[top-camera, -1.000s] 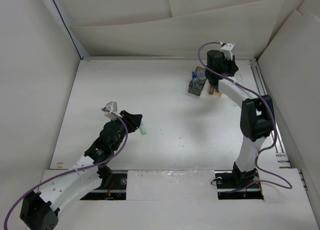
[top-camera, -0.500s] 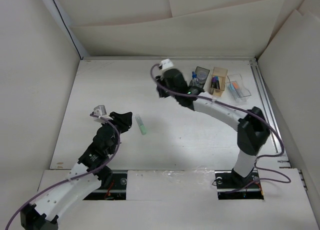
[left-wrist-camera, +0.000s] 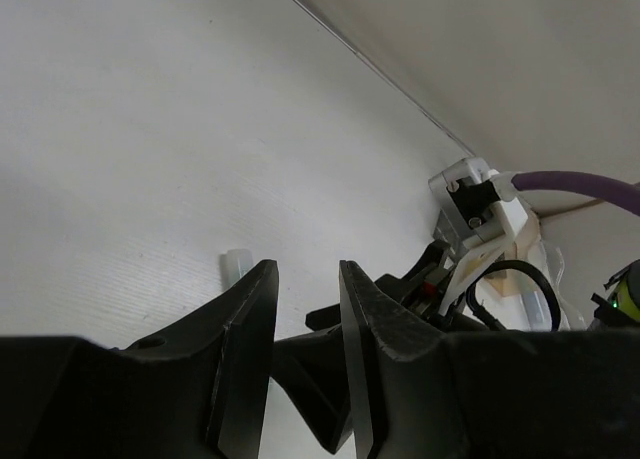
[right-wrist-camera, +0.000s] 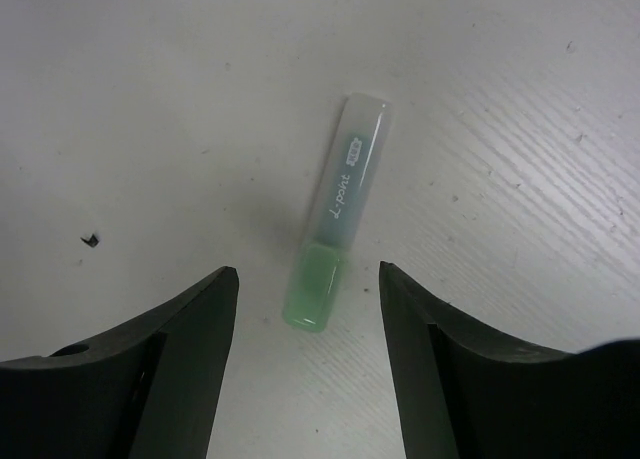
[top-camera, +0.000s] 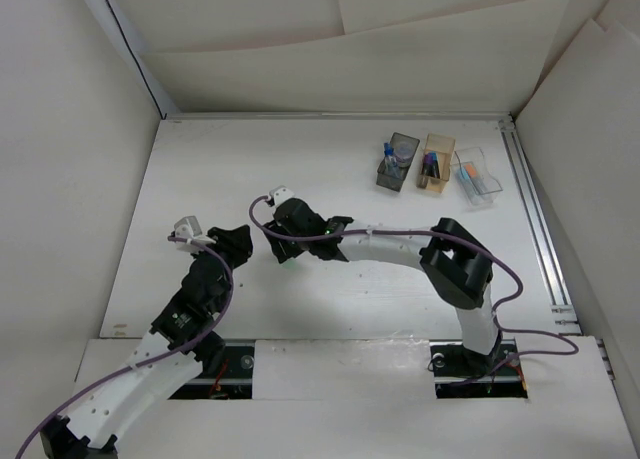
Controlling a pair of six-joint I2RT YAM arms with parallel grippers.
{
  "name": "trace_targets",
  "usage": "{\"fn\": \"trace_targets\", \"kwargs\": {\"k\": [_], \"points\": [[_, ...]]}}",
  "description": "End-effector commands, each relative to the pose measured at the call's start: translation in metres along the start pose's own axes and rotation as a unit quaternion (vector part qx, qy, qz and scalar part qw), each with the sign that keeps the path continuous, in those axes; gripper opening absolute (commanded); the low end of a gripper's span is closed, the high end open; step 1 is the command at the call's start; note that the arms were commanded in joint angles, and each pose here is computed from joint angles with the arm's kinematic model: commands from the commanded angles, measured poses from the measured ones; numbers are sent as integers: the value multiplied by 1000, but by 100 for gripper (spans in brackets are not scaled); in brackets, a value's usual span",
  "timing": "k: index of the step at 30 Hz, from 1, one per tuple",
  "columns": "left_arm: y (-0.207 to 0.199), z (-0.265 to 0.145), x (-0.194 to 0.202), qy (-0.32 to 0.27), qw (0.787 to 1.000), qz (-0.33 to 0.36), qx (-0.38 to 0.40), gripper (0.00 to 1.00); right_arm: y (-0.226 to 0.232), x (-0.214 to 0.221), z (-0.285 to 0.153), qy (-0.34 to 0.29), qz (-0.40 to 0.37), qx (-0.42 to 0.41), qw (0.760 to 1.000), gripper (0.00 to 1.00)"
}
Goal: Sort the stationery into containers
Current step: Grab a piece of stationery with the right arm, then place the stationery into the container
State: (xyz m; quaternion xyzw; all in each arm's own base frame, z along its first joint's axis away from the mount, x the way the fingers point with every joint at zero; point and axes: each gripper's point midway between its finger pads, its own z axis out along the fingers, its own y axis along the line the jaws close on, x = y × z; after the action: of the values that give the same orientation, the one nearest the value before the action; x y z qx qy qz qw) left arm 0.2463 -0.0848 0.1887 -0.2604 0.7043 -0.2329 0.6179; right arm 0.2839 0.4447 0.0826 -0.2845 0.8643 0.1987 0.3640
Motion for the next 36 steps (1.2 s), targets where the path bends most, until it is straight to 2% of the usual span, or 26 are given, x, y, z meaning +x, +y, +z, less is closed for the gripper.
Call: {"fn": "trace_targets", "kwargs": {"k": [1,5,12,13,14,16,17,20,24,28,31,32,35,36], "points": [[-8,1,-15,-20,1000,-12,-1,28,9,4,7,-9,12,8,1000,65],[-12,3,-12,-16,1000,-15,10,28,0,17,18,-3,12,41,999,63],[-11,3,-10,-16,1000,-20,10,28,-2,45,35,24,15,54,998,54],[-11,3,-10,-16,1000,-20,10,28,-1,45,35,24,19,54,998,50],[-10,2,-11,-16,1000,-20,10,28,-1,45,35,24,19,54,998,38],[-8,2,-7,-13,1000,-18,8,28,-7,42,35,16,25,72,997,24],[-8,2,-7,-13,1000,-18,7,28,-9,41,35,13,30,78,996,10],[-10,3,-4,-6,1000,-17,14,28,-12,31,27,-3,37,89,995,1],[-16,4,-3,-2,999,-20,25,28,-24,-2,-4,-49,48,102,992,0],[-28,8,11,25,998,-5,54,31,-64,-41,-44,-95,80,124,984,0],[-45,11,28,63,994,12,92,34,-124,-60,-75,-122,110,165,972,0],[-49,10,39,86,990,21,107,35,-166,-60,-86,-122,133,204,962,0],[-60,15,54,119,984,39,126,40,-234,-56,-124,-132,166,261,942,0],[-62,14,61,134,981,41,134,41,-279,-51,-142,-135,194,301,924,0]]}}
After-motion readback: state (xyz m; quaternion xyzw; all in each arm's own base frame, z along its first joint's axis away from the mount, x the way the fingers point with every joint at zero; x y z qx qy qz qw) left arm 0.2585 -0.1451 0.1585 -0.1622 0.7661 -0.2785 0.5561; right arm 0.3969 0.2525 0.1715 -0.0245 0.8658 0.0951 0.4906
